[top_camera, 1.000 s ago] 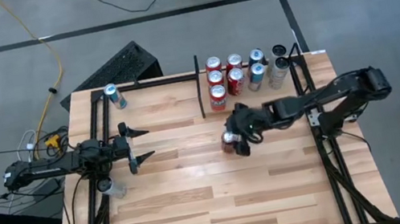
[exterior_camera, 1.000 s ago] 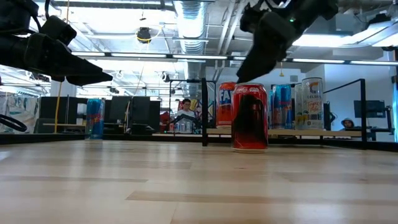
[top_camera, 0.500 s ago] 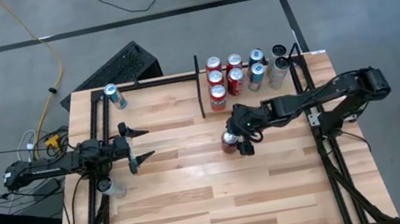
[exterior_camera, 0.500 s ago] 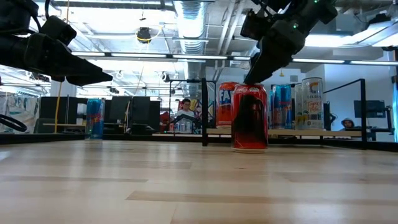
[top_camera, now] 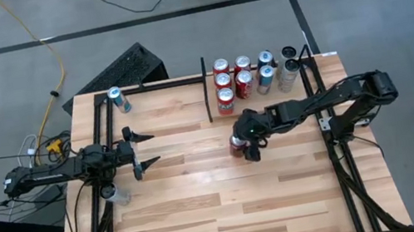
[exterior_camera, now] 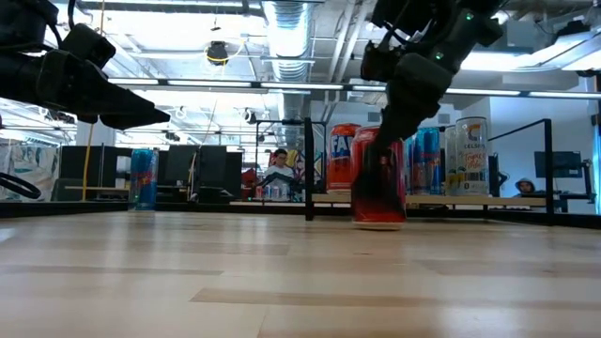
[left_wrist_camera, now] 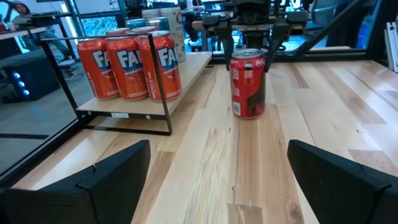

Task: Place canned beverage on shelf
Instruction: Put the red-white soda can on the shelf aligned with the other soda cans

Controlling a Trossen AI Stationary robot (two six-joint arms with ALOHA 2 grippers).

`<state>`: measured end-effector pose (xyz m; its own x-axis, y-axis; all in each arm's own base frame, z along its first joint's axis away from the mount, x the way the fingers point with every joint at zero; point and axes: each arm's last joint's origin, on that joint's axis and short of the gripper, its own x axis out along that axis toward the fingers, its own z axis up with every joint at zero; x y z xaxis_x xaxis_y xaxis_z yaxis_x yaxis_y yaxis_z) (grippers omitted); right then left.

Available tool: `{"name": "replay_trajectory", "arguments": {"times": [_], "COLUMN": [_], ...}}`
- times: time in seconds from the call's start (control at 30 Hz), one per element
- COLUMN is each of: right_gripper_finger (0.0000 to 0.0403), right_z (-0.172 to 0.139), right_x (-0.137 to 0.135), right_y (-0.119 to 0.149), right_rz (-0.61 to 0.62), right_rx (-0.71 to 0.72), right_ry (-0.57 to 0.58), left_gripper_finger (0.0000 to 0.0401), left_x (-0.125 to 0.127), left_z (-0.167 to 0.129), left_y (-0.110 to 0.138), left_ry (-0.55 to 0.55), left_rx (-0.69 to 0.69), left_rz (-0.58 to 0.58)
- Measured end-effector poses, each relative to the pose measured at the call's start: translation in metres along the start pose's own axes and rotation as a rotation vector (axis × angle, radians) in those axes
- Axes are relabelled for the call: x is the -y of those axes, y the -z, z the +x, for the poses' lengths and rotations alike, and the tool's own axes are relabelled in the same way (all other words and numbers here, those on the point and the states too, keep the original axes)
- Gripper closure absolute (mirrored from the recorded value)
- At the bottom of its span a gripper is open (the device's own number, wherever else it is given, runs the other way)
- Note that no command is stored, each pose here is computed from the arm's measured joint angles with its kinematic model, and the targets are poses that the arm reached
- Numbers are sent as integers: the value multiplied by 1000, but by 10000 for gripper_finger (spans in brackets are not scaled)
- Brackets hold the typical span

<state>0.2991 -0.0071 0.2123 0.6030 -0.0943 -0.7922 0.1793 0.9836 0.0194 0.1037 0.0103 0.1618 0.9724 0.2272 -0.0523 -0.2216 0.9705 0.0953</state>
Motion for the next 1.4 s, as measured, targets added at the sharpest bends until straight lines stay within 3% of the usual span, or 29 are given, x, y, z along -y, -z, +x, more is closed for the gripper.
{"name": "replay_trajectory", "arguments": {"times": [0.23, 0.43, 0.6, 0.7, 0.97, 1.17, 1.4], "right_gripper_finger": [61, 64, 63, 63, 62, 62, 58], "right_z": [0, -1, -3, -4, -4, -4, -4], "right_x": [-1, -1, -5, -4, 0, 2, -1], "right_y": [0, 2, 9, 12, 13, 14, 14], "right_rz": [196, 443, 608, 658, 809, 858, 835], "right_rx": [16, 13, 20, 35, 66, 74, 77], "right_ry": [58, 91, 221, 304, 345, 356, 358], "left_gripper_finger": [35, 35, 35, 35, 35, 35, 35], "left_x": [0, 0, 0, 0, 0, 0, 0], "left_z": [0, 0, 0, 0, 0, 0, 0], "left_y": [0, 0, 0, 0, 0, 0, 0], "left_ry": [0, 0, 0, 0, 0, 0, 0], "left_rx": [0, 0, 0, 0, 0, 0, 0], "left_rz": [0, 0, 0, 0, 0, 0, 0]}}
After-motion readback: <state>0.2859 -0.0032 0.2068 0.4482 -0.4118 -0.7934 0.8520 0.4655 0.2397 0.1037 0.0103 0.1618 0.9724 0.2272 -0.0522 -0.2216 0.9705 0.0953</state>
